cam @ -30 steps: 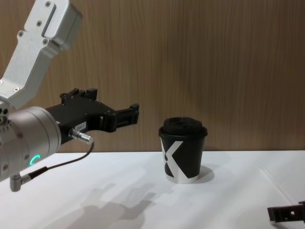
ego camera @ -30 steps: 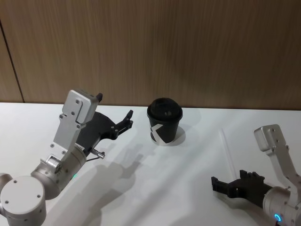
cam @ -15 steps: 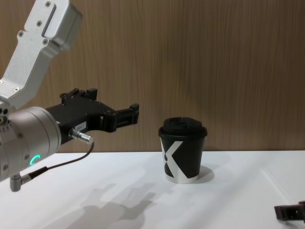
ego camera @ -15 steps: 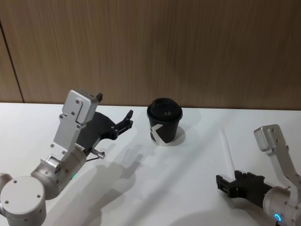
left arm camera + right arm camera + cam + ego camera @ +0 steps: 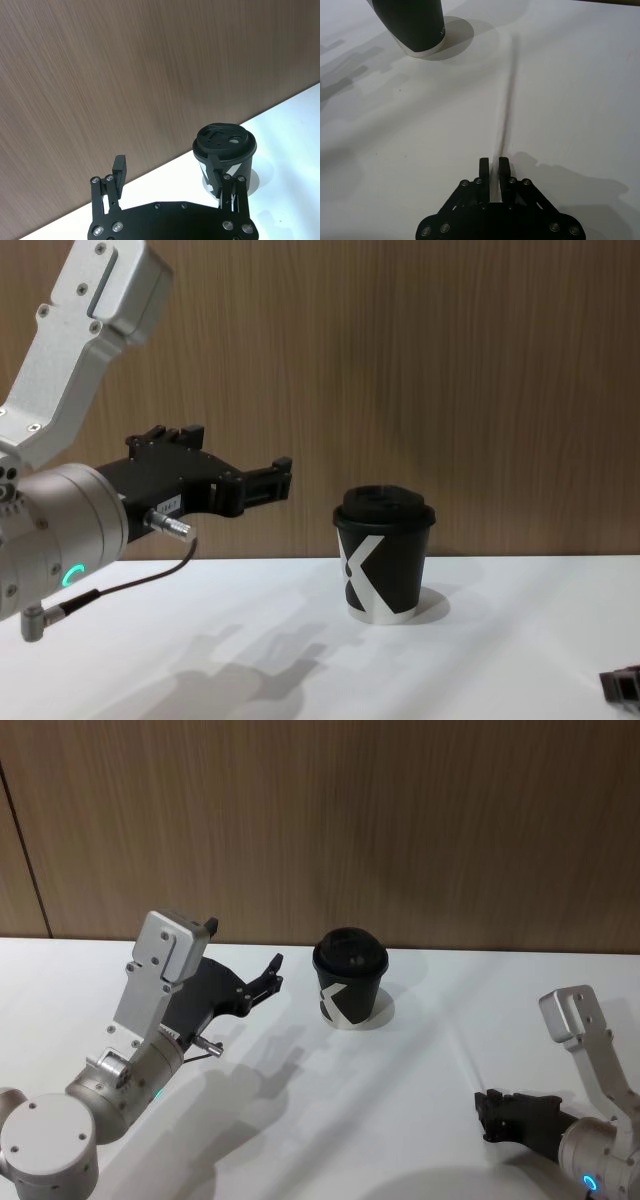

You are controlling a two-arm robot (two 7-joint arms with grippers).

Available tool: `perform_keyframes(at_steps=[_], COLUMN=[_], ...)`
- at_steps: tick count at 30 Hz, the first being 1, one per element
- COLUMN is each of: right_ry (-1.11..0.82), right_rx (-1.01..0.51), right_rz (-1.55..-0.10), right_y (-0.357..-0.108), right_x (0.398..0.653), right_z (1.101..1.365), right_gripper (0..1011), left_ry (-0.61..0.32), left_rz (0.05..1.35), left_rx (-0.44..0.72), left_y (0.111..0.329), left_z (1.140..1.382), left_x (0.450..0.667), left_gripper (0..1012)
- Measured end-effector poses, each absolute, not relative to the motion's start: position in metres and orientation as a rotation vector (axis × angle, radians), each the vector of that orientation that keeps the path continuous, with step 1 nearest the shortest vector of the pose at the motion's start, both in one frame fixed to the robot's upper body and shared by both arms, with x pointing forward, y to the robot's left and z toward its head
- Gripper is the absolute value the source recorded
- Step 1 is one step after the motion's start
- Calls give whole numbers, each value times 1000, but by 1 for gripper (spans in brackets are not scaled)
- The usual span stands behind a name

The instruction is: Pick up the straw with one hand, pass it to the other hand, and insert it into the cup.

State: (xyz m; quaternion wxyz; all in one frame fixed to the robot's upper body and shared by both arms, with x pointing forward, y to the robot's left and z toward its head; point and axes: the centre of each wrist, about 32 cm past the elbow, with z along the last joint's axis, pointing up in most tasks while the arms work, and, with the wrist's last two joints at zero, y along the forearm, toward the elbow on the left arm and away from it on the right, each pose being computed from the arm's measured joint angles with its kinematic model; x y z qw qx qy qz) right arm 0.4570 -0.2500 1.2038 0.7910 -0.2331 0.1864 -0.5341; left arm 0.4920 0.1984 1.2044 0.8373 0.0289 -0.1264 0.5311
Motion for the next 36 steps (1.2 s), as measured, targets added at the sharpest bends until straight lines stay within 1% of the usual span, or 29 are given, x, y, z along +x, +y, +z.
perform_keyframes(at_steps=[4,9,22,36], right_ry=[401,401,396,280], right_rx=[-502,-502,-500,-440], right_rz=[-1149,-1149,-1152,-1211], right_y=[-250,-250,-250,-255], right_x=[457,457,457,456], right_z=[1204,1204,1204,1198], right_gripper=[41,2,2,1], left_ry=[-268,-268,-268,-268], left_rz=[1124,1124,1124,1124], left_rx=[61,61,61,61], left_y=[198,198,198,198], left_z=[1204,1204,1204,1204], left_x=[492,492,492,492], left_gripper=[1000,1000,1000,1000])
